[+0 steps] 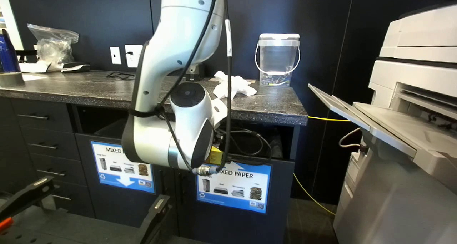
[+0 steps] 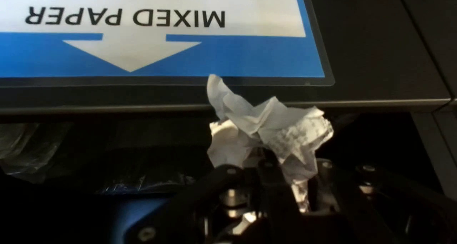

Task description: Put the white pieces of papers in the right bin

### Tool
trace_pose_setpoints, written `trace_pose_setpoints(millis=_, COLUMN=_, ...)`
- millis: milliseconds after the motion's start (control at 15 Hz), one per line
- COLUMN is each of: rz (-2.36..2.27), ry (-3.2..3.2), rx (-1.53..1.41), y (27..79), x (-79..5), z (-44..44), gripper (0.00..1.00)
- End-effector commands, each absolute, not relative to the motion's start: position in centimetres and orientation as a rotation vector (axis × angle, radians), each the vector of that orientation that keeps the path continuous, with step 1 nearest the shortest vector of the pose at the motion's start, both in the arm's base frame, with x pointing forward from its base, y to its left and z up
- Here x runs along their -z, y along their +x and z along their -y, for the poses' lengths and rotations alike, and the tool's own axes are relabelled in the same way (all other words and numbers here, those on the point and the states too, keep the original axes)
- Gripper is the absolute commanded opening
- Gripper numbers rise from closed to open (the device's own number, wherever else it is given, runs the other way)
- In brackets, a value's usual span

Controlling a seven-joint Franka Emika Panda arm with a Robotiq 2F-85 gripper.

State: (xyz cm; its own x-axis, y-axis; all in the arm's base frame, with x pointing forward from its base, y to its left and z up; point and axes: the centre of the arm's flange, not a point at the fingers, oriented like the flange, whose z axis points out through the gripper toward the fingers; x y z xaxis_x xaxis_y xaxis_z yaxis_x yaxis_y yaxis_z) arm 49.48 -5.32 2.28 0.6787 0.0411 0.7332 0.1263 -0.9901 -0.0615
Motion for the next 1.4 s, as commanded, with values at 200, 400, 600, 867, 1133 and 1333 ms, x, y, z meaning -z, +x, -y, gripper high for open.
trace_pose_setpoints(millis=200, rz=0.173, ry=-2.631, rx=1.405, y=53.6, x=2.0, z=6.2, gripper=0.08)
trace_pose_setpoints(millis=400, rz=0.161, ry=-2.619, rx=1.444, y=54.4, x=2.4, z=6.3, gripper=0.08)
trace_pose_setpoints(millis=600, rz=0.169, ry=-2.6, rx=1.499, y=55.6, x=2.2, z=6.3, gripper=0.08)
trace_pose_setpoints(millis=867, rz=0.158, ry=-2.571, rx=1.558, y=57.6, x=2.3, z=6.2, gripper=0.08)
trace_pose_setpoints(millis=1133, rz=0.137, ry=-2.626, rx=1.498, y=57.7, x=3.4, z=6.1, gripper=0.07)
trace_pose_setpoints(millis=1333, rz=0.125, ry=-2.656, rx=1.471, y=57.5, x=4.2, z=6.2, gripper=0.07)
